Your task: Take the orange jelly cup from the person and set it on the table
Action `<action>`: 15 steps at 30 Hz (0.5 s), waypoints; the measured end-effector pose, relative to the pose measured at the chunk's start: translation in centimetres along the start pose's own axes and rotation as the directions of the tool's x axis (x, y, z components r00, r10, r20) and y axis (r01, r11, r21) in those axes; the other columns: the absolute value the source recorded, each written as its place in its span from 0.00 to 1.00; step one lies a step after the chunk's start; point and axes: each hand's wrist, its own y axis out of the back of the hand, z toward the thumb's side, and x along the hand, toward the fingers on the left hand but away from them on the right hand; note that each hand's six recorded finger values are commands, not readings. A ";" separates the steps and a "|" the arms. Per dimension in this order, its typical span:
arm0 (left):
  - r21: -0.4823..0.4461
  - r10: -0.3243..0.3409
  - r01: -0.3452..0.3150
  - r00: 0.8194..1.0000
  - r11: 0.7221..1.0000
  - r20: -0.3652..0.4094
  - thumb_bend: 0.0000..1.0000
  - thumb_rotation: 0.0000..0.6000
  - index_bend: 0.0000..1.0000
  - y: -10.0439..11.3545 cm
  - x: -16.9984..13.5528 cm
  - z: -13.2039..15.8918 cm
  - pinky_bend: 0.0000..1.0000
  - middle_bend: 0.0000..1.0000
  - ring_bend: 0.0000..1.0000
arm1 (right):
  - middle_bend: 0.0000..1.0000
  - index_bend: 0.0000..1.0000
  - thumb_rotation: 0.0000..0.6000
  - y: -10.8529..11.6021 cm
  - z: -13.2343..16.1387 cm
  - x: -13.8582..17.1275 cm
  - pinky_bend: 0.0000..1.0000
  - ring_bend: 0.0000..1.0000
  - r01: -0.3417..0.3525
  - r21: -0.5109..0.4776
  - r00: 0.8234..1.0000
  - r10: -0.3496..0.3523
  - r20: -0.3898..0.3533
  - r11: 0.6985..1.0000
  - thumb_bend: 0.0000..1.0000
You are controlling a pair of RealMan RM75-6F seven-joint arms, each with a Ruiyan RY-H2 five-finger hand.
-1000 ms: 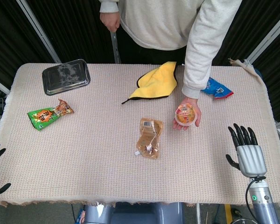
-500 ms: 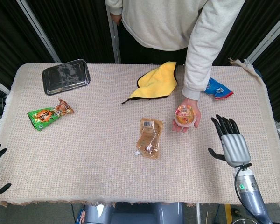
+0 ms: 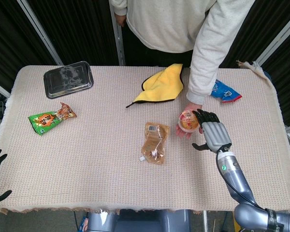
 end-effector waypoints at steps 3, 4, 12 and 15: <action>-0.001 -0.003 0.003 1.000 1.000 0.000 0.00 1.00 0.02 0.0 0.0 0.0 0.00 0.00 0.00 | 0.00 0.00 1.00 -0.1 1.0 -1.2 0.00 0.00 -0.015 0.008 1.000 0.015 0.011 1.000 0.13; -0.001 -0.005 0.005 1.000 1.000 0.000 0.00 1.00 0.02 0.0 0.0 0.0 0.00 0.00 0.00 | 0.00 0.00 1.00 -0.1 1.2 -1.5 0.00 0.00 -0.019 0.012 1.000 0.019 0.015 1.000 0.13; -0.011 -0.009 0.009 1.000 1.000 0.000 0.00 1.00 0.02 0.0 0.0 0.0 0.00 0.00 0.00 | 0.00 0.00 1.00 -0.6 2.2 -4.1 0.00 0.00 -0.031 0.050 0.998 0.028 0.057 0.998 0.13; -0.013 -0.010 0.010 1.000 1.000 0.000 0.00 1.00 0.02 0.0 0.0 -0.1 0.00 0.00 0.00 | 0.00 0.00 1.00 -0.8 2.0 -4.6 0.00 0.00 -0.037 0.065 0.997 0.032 0.076 0.997 0.13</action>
